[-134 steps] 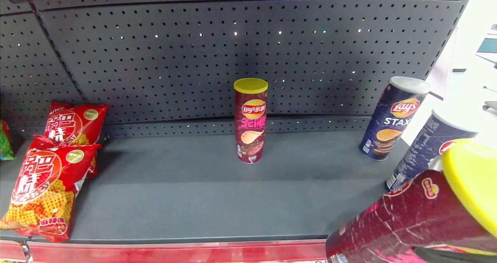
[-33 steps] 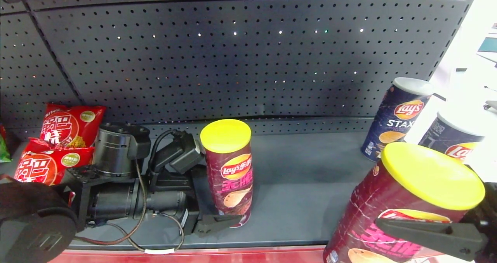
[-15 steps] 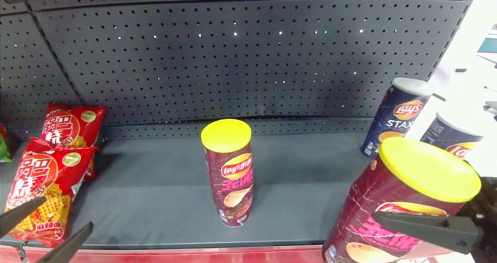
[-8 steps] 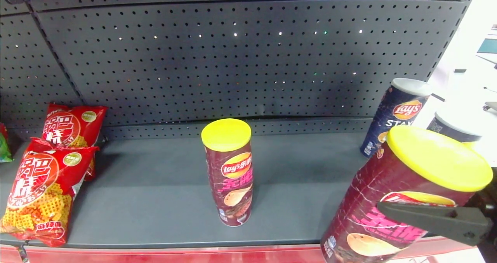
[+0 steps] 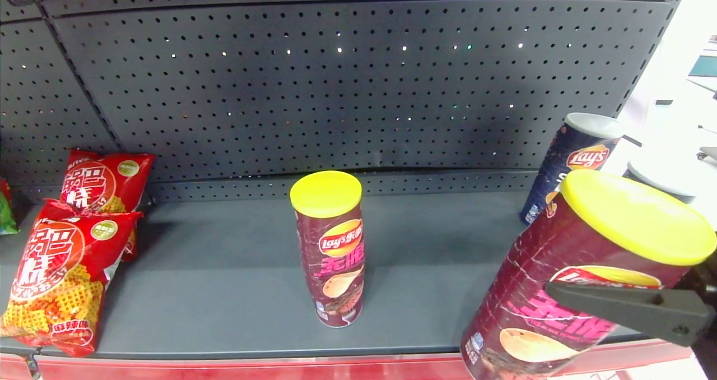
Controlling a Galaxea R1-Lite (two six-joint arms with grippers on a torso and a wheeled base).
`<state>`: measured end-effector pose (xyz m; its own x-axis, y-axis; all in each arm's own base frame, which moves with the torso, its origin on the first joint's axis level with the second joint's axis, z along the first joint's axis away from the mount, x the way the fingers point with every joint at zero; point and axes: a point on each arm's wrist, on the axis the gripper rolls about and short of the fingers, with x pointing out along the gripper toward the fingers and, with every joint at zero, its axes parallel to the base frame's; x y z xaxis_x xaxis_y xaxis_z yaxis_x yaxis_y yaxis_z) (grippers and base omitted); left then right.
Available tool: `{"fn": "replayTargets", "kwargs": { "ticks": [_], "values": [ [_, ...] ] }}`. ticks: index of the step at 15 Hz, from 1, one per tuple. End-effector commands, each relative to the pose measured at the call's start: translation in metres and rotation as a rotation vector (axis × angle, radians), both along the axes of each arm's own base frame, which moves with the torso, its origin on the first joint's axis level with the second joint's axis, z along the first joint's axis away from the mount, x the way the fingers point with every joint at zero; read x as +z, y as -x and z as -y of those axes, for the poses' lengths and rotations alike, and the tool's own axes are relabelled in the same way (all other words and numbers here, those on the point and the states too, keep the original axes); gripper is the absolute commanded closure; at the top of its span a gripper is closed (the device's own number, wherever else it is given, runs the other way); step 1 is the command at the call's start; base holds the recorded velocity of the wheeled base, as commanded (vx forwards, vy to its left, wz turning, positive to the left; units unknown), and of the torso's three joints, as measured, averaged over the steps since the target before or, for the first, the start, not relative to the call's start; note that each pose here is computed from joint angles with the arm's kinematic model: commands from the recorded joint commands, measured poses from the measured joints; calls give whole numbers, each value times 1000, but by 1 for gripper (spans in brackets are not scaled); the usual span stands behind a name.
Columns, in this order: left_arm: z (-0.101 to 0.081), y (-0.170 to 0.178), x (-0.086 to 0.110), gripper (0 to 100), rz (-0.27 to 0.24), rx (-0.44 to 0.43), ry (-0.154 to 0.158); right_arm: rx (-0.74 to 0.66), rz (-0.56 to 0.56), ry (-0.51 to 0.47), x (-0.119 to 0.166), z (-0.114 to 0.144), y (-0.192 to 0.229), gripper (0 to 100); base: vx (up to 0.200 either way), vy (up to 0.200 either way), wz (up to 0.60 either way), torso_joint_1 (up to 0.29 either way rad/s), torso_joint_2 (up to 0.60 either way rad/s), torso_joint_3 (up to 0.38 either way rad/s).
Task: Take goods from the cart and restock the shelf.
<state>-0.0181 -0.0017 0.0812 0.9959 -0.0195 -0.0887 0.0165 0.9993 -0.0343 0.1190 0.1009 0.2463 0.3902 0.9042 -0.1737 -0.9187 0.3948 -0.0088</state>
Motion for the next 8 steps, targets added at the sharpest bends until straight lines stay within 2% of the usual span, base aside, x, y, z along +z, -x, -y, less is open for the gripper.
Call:
{"fn": "replayTargets", "kwargs": {
  "ticks": [1,2,4,5,6,8],
  "values": [
    [-1,0,0,0,14,-129,-32,-1,7,-4,2,0,0,100,0,0,0,0,0,0],
    [0,0,1,0,25,-138,-35,-1,8,-5,3,0,-1,100,0,0,0,0,0,0],
    [-1,2,0,0,55,-66,-22,1,10,-6,3,0,0,100,0,0,0,0,0,0],
    [-2,4,-5,0,78,71,-16,-1,12,-9,4,0,0,100,0,0,0,0,0,0],
    [-3,4,-5,0,79,73,-10,-1,10,-9,4,0,0,100,0,0,0,0,0,0],
    [-2,4,-5,0,84,51,-18,-1,10,-9,4,0,-1,100,0,0,0,0,0,0]
  ]
}}
